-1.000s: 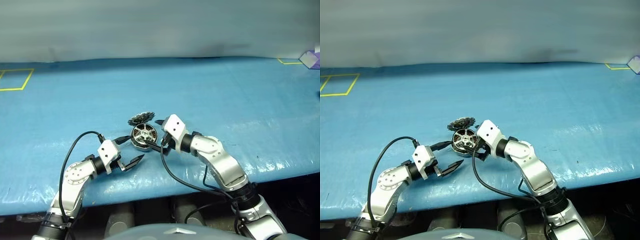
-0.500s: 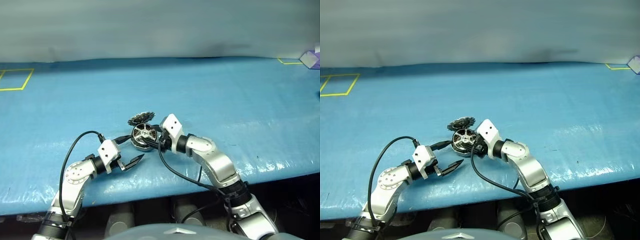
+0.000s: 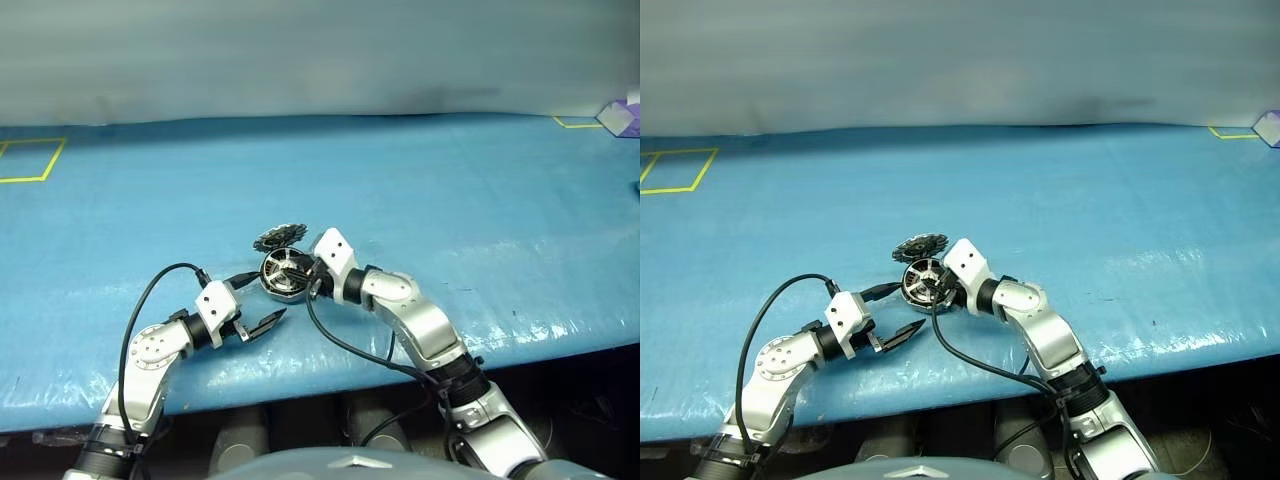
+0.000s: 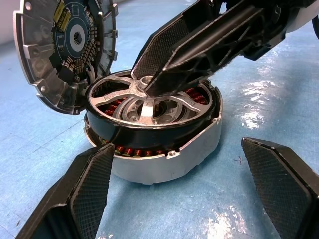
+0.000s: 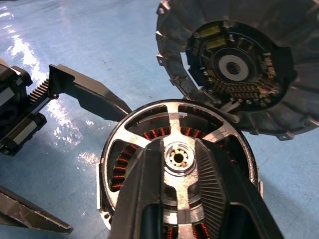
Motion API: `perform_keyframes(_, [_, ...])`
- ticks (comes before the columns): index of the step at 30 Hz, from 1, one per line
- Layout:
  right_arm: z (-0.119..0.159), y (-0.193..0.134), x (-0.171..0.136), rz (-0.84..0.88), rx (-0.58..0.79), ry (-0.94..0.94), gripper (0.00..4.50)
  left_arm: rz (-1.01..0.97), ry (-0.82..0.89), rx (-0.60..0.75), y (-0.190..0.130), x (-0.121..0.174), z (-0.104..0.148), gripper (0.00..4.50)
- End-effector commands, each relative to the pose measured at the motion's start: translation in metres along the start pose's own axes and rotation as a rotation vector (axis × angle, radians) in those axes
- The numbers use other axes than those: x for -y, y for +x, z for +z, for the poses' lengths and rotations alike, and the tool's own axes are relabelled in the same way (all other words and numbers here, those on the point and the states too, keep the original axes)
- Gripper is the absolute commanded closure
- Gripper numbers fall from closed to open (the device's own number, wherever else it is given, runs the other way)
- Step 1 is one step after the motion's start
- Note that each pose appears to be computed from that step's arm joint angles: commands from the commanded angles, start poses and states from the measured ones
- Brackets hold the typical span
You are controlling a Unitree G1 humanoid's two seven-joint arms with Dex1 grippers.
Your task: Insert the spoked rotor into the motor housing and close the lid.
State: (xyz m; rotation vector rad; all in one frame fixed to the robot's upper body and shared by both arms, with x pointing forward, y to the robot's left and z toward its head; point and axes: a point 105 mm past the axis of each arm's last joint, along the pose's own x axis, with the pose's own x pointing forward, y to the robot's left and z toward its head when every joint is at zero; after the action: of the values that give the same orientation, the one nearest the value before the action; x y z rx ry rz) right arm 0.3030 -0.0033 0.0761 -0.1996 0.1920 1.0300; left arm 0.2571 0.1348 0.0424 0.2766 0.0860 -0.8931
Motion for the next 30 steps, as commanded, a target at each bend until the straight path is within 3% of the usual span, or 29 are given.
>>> perform_keyframes(1, [-0.012,0.004,0.004,-0.034,-0.051,-0.011,4.13,-0.008,0.008,0.005,0.000,0.002,0.001,0.03])
perform_keyframes(13, [-0.040,0.002,0.001,-0.037,-0.184,-0.043,4.13,-0.001,0.005,0.000,-0.001,0.003,-0.001,0.03])
perform_keyframes(21, [-0.031,0.003,0.000,-0.032,-0.135,0.014,4.13,-0.004,0.004,-0.001,0.000,0.004,-0.002,0.03])
perform_keyframes(26, [0.000,0.002,-0.003,0.000,0.032,0.159,4.13,-0.006,0.001,-0.005,0.000,0.004,-0.003,0.03])
perform_keyframes(29, [0.002,0.002,-0.002,0.007,0.041,0.191,4.13,-0.007,0.002,-0.005,0.001,0.004,-0.003,0.03])
perform_keyframes(30, [0.000,0.002,-0.001,-0.001,0.024,0.180,3.78,-0.006,0.002,-0.005,0.001,0.004,-0.003,0.03])
